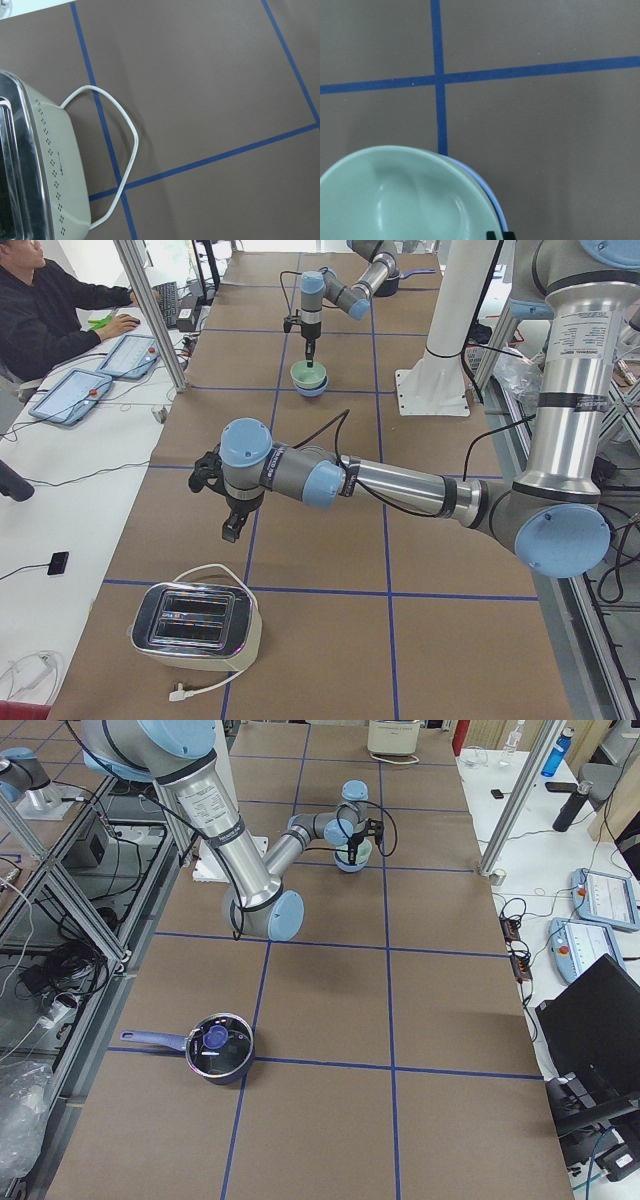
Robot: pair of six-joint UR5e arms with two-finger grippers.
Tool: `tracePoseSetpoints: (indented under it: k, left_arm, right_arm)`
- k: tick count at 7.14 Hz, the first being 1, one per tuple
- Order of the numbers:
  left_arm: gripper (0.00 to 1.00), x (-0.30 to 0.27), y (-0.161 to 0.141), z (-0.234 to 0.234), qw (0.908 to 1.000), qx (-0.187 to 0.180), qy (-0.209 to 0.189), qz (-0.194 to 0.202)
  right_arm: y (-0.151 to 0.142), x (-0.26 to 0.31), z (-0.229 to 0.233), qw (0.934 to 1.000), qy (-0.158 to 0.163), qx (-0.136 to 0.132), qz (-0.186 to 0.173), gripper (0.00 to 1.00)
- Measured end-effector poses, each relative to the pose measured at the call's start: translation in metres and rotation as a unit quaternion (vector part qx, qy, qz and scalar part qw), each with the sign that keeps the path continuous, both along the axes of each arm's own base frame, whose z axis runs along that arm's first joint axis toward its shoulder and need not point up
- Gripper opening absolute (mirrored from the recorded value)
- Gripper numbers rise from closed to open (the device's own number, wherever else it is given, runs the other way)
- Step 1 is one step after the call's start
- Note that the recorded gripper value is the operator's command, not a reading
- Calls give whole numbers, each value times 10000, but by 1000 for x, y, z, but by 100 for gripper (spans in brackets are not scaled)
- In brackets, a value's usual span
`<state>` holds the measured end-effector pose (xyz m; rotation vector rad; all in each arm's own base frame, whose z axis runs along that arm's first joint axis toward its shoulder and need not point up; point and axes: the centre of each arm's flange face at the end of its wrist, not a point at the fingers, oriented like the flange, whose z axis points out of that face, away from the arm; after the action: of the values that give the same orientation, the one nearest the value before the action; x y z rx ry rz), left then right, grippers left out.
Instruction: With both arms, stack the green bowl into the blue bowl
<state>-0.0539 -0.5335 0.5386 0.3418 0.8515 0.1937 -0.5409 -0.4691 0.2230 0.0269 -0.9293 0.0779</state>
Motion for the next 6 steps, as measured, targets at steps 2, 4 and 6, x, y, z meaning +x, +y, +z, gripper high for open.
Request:
tracePoseSetpoints:
  k: [2,4,6]
  left_arm:
    - [98,0,0,1,10000,-8,-2,-1]
    - [98,0,-1,2,10000,-23,2,1]
    - [98,0,-1,2,10000,-25,5,2]
  right_arm:
    - [4,-4,0,10000,-4,-4,-34,0]
    - [6,-5,0,10000,-37,27,-60,54]
    - [6,-4,4,9998,-51,135,-123,100]
